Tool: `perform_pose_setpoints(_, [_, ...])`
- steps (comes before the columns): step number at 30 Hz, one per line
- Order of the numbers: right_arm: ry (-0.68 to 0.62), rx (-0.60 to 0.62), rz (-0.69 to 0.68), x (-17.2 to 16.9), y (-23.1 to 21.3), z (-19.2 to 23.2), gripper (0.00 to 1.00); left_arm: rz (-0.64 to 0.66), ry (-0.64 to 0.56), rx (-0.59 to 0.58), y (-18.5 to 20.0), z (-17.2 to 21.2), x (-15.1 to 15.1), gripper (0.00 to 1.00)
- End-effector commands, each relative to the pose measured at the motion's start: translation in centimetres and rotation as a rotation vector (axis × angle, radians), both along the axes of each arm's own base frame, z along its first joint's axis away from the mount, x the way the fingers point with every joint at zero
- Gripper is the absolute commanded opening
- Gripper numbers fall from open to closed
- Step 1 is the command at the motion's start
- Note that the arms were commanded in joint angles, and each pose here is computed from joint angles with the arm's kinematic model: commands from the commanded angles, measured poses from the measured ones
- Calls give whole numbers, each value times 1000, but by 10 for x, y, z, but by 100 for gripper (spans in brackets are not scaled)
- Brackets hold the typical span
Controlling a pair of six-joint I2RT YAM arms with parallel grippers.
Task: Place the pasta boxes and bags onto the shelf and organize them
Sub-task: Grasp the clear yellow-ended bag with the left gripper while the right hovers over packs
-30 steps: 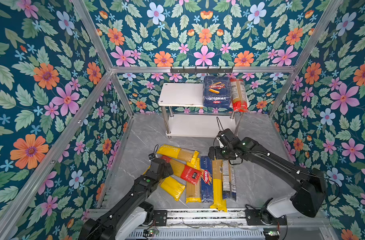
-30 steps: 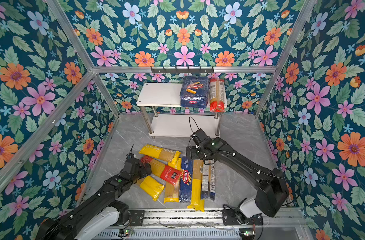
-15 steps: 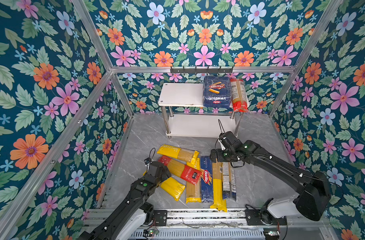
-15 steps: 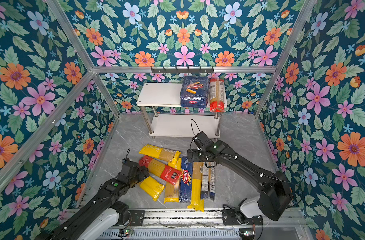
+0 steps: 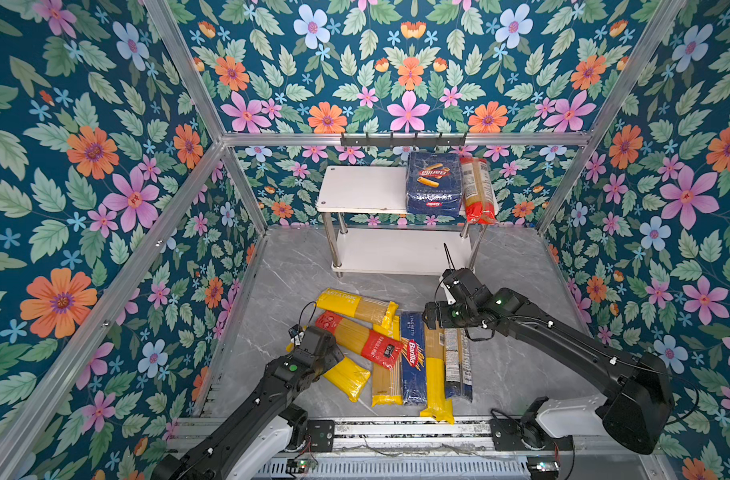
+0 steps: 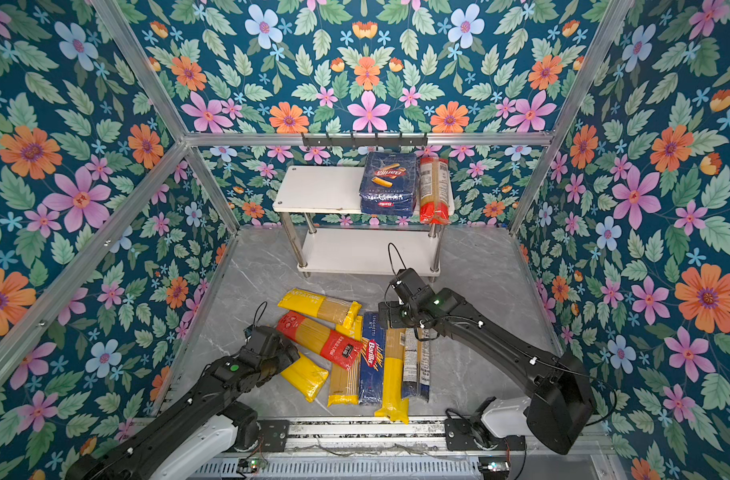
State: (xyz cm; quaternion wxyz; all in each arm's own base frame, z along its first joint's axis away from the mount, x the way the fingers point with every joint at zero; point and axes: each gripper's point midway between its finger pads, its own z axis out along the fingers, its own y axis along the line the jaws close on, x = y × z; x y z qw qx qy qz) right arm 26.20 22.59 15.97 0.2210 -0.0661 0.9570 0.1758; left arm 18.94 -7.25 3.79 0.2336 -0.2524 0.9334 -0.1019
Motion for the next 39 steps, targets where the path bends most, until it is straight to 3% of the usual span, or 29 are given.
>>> perform_pose_setpoints(1, [-33,2,6,3,-1,1,99,12,-9,9,-11,5,7,95])
perform_pose_setpoints(8, [-22,8,5,2,-6,-1,99,-57,-4,46,-52,3,14,96])
perform_pose_setpoints(27, [-32,8,-51,-13,-34,4,99,-93,24,95,-74,-26,-22,93])
perform_pose_setpoints(39, [-54,0,-72,-20,-46,10,99,-102,4,90,-93,-24,-12,94])
